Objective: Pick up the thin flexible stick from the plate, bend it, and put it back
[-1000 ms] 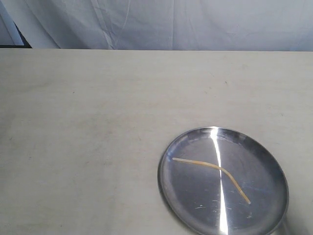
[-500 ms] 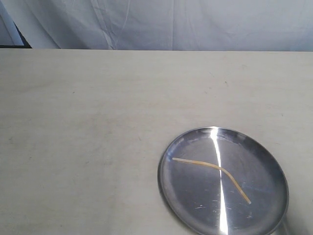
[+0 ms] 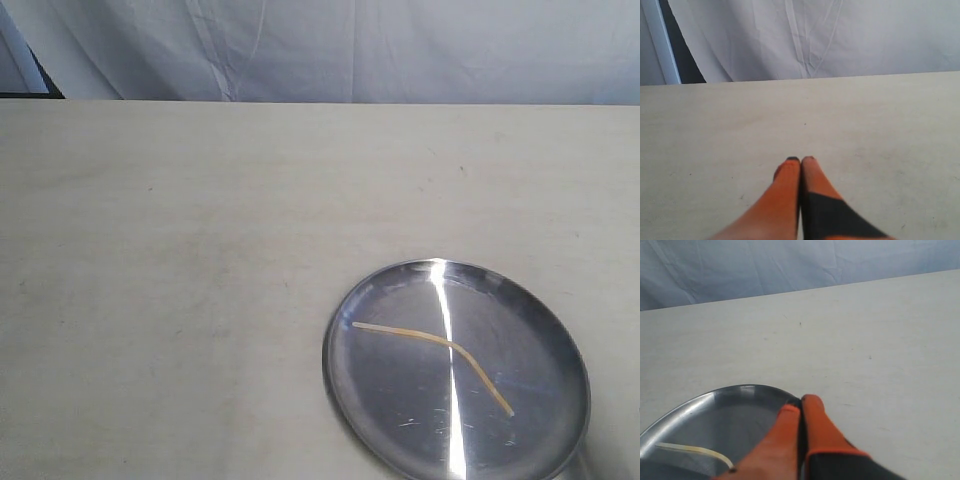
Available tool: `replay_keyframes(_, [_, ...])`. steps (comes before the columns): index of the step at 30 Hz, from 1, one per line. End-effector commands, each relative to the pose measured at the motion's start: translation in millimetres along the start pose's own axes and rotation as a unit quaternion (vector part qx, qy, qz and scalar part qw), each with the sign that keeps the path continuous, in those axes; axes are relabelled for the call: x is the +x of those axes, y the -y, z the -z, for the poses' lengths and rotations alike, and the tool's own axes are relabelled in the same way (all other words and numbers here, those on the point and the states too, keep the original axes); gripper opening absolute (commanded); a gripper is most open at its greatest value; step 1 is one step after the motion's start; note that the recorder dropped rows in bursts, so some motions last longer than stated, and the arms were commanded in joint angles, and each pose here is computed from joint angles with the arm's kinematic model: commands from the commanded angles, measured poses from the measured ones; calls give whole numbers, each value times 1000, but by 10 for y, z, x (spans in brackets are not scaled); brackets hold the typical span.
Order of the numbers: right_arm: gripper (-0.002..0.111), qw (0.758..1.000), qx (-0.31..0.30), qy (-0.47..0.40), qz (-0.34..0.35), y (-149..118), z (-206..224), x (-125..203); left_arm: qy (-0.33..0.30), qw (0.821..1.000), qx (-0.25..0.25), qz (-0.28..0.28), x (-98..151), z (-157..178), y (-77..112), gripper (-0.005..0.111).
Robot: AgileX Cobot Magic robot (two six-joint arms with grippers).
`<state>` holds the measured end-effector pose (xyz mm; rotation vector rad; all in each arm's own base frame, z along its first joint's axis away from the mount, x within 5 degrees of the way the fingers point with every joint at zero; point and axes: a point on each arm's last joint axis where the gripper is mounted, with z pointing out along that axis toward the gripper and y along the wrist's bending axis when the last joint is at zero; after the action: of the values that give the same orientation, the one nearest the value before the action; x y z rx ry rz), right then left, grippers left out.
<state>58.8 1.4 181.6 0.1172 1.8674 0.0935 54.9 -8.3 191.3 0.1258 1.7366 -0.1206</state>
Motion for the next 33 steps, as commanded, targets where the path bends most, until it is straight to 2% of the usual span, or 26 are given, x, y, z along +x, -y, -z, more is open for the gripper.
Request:
replay_keyframes(1, [0, 1000, 2, 5, -1, 4, 1, 1, 13, 1000, 2, 11, -10, 2, 4, 0])
replay_keyframes(33, [0, 1000, -1, 5, -10, -2, 1, 1, 14, 1000, 2, 9, -12, 2, 3, 0])
